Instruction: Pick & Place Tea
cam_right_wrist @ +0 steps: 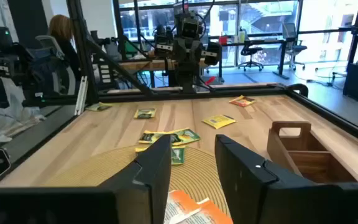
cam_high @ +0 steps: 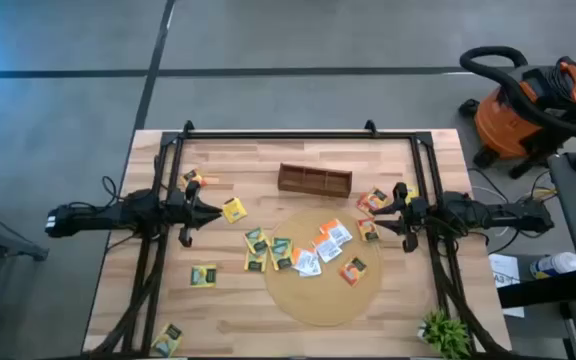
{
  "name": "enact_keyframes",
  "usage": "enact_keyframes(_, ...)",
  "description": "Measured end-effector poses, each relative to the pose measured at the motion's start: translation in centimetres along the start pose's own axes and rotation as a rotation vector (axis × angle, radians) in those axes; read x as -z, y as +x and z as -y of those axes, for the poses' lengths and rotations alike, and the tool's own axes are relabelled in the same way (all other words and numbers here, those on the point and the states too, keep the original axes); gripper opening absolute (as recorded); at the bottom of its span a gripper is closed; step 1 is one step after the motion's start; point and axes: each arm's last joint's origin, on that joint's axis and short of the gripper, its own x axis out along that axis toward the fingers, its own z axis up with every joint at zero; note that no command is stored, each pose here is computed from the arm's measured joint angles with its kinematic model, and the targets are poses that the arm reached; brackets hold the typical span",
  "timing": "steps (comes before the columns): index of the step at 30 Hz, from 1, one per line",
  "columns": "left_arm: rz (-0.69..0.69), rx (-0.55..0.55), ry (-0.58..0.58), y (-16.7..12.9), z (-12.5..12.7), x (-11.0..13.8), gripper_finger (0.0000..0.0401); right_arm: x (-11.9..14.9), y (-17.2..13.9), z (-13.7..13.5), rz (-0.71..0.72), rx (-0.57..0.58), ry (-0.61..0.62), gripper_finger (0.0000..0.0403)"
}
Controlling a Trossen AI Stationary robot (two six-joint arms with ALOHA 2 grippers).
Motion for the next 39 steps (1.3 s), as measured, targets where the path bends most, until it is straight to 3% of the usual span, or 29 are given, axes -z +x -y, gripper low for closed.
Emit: enact_keyframes(39,0.0,0.0,0.0,0.0,0.0,-0.01,0.0051,0.0,0.0,0.0,0.0,0.0,0.0,0.013)
